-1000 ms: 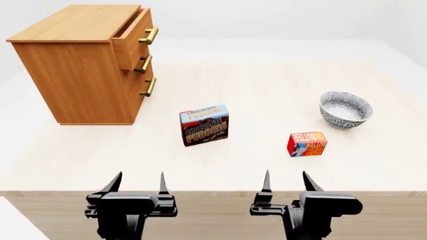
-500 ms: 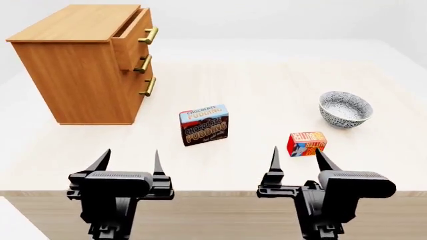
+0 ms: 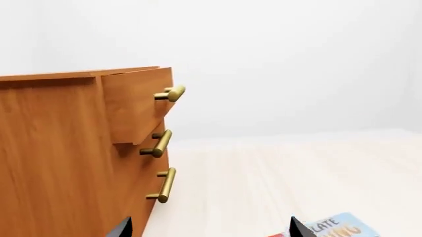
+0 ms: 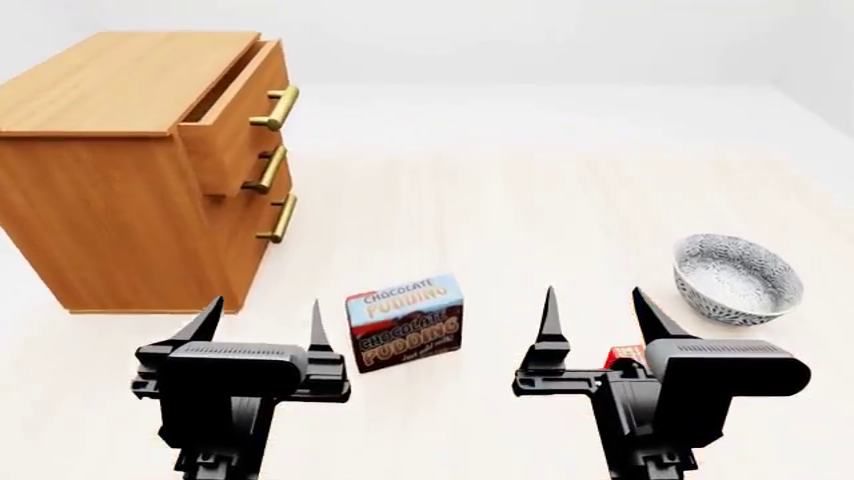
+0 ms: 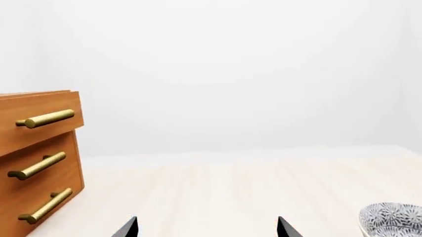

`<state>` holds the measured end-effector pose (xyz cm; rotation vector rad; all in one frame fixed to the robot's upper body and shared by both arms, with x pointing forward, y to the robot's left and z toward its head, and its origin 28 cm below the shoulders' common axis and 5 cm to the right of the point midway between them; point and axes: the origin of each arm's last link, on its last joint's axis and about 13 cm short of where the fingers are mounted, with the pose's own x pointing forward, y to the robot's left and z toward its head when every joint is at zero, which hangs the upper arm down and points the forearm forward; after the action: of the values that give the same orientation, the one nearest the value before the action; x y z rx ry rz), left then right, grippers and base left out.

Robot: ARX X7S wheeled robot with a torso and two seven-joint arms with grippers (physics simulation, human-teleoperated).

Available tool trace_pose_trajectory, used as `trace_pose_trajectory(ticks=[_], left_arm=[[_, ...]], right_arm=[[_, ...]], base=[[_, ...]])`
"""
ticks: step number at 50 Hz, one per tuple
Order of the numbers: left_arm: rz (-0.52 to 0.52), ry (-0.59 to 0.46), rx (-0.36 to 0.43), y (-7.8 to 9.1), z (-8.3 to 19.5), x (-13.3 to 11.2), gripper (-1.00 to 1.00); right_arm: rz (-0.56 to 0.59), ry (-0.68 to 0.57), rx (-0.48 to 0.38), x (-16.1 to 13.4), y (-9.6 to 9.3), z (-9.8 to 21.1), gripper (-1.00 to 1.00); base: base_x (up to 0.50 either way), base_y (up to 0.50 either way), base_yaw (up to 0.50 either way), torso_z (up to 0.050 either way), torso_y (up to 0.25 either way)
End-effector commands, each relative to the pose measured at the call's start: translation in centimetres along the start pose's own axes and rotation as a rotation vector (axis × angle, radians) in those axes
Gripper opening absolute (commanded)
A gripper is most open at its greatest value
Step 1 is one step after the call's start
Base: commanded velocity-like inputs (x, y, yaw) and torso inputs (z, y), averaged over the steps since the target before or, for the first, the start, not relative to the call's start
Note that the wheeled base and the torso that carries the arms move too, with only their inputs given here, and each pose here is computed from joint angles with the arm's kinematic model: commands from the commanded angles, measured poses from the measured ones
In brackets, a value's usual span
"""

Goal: Put the butter at the back in the top drawer of the cabinet and close it.

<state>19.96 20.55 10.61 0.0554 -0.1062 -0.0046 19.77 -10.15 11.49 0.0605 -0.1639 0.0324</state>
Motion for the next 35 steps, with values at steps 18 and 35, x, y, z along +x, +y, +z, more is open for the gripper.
trace_pose_trajectory(ticks=[18, 35], left_arm=[[-0.009, 0.013, 0.003, -0.19, 0.01, -0.18, 1.0], [-0.011, 0.021, 0.003, -0.24, -0.21, -0.1, 1.0]], right_arm=[[0.009, -0.014, 0.006, -0.34, 0.05, 0.55, 1.0], [0.018, -0.021, 0.013, -0.33, 0.02, 0.24, 1.0]], base=[[0.5, 0.0, 0.0, 0.0, 0.001], [0.1, 0.0, 0.0, 0.0, 0.0]])
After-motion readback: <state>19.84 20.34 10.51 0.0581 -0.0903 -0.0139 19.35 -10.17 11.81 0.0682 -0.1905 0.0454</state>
